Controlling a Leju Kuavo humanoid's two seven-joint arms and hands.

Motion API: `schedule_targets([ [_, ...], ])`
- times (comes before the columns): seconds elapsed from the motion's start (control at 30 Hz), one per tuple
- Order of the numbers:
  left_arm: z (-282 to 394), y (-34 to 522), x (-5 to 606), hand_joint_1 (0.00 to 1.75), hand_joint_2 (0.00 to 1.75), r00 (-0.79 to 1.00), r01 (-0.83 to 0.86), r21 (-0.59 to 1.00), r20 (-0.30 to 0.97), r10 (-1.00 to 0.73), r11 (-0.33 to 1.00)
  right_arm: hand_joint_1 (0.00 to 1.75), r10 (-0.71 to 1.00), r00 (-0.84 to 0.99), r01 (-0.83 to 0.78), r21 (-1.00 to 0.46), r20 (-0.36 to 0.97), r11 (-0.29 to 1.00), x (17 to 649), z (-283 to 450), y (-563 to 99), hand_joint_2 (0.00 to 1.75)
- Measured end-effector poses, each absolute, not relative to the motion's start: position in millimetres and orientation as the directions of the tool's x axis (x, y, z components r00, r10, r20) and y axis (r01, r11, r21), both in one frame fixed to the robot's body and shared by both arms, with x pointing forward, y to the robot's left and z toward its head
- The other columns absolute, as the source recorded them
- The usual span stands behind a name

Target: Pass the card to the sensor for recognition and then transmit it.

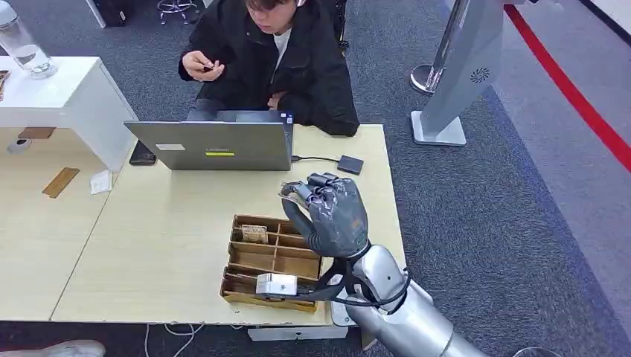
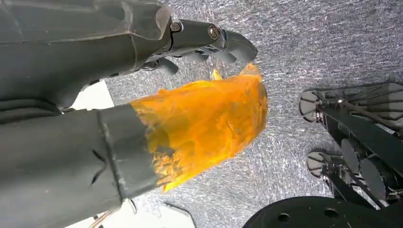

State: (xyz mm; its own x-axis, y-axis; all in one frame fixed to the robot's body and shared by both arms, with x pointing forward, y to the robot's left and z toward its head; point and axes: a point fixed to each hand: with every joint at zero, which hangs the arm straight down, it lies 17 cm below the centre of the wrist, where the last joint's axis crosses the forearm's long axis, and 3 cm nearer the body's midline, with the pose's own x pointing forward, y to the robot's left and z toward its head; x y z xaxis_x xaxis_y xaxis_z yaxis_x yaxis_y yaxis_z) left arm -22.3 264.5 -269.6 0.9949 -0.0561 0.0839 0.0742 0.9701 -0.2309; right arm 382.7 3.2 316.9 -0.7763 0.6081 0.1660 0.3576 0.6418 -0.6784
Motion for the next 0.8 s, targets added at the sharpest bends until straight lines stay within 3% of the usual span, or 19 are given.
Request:
schedule_targets([
  [0.3,-271.3,273.9,-22.5,0.00,0.00,0.985,0.157,-0.198,0.102,-0.139,0.968,1.75,0.621,-0.781,0.426,-0.668,0.069,0.610,389.9,332.9,10.1,1.75],
  [0.37,-280.4,273.8,-17.3,0.00,0.00,0.932,0.355,-0.068,0.099,-0.348,0.932,1.75,0.659,-0.751,0.469,-0.676,0.032,0.568,399.4,338.1,13.5,1.75],
  [0.43,-285.1,287.5,26.6,0.00,0.00,0.809,0.564,0.233,0.037,-0.587,0.792,1.75,0.703,-0.711,0.519,-0.689,-0.020,0.506,410.8,345.7,20.5,1.75],
  [0.5,-274.6,264.3,84.3,0.00,0.00,0.733,0.596,0.393,0.090,-0.674,0.700,1.75,0.723,-0.689,0.547,-0.693,-0.055,0.469,421.1,353.3,26.7,1.75],
  [0.6,-267.0,213.2,115.4,0.00,0.00,0.649,0.662,0.359,0.166,-0.743,0.658,1.75,0.739,-0.670,0.567,-0.695,-0.076,0.442,433.5,360.4,30.8,1.75],
  [0.8,-263.7,192.4,122.5,0.00,0.00,0.558,0.728,0.352,0.195,-0.807,0.589,1.75,0.754,-0.649,0.576,-0.713,-0.102,0.399,448.7,360.3,34.7,1.75],
])
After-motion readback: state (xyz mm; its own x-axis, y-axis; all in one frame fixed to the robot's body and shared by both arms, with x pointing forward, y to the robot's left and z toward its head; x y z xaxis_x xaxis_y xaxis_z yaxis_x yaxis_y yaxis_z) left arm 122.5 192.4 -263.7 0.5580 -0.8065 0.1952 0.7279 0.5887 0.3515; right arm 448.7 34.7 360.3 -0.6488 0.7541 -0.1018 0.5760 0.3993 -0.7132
